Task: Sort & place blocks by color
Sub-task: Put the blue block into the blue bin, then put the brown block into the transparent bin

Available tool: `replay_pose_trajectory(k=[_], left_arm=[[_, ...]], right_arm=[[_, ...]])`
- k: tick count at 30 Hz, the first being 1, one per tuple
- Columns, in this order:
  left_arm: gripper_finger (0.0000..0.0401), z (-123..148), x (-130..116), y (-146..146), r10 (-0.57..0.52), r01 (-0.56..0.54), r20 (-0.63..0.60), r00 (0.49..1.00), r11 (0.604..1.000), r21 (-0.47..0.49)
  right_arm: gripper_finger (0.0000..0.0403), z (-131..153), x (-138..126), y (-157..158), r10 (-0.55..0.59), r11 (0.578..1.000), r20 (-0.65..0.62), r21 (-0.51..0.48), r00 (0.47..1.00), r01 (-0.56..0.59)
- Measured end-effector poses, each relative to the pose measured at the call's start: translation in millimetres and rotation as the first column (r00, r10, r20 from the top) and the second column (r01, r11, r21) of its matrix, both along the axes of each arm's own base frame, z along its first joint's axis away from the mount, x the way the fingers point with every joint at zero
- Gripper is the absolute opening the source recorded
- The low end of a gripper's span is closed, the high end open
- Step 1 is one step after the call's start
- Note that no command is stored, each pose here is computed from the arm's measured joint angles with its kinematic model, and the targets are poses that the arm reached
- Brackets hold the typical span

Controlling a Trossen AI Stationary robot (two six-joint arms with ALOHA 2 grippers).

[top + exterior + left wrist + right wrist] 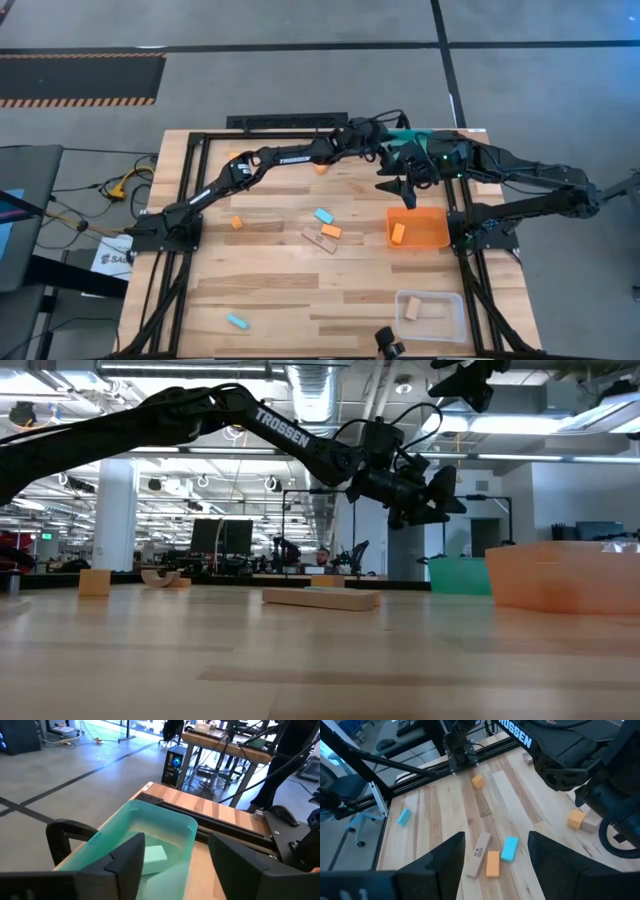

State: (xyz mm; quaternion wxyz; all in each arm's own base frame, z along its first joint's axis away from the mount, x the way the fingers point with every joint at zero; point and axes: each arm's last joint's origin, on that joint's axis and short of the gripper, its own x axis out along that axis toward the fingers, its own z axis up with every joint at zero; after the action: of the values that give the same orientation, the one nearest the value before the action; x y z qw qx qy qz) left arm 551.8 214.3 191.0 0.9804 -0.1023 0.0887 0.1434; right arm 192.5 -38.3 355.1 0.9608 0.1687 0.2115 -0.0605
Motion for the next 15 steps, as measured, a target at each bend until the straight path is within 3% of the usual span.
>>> replay_pose_trajectory(k=[9, 15], left_arm=[[0.0235, -0.6, -3.2, 7.7, 0.013, -0.013, -0.004, 1.000, 1.000, -0.014], [0.0236, 9.4, -6.2, 9.6, -0.046, 0.039, -0.115, 0.992, 0.997, -0.066]], right_arm=[[0.0240, 0.0, 0.0, 0.1, 0.003, 1.000, 0.000, 0.001, 1.000, -0.003], [0.0240, 0.0, 0.0, 0.1, 0.003, 1.000, 0.000, 0.001, 1.000, -0.003]])
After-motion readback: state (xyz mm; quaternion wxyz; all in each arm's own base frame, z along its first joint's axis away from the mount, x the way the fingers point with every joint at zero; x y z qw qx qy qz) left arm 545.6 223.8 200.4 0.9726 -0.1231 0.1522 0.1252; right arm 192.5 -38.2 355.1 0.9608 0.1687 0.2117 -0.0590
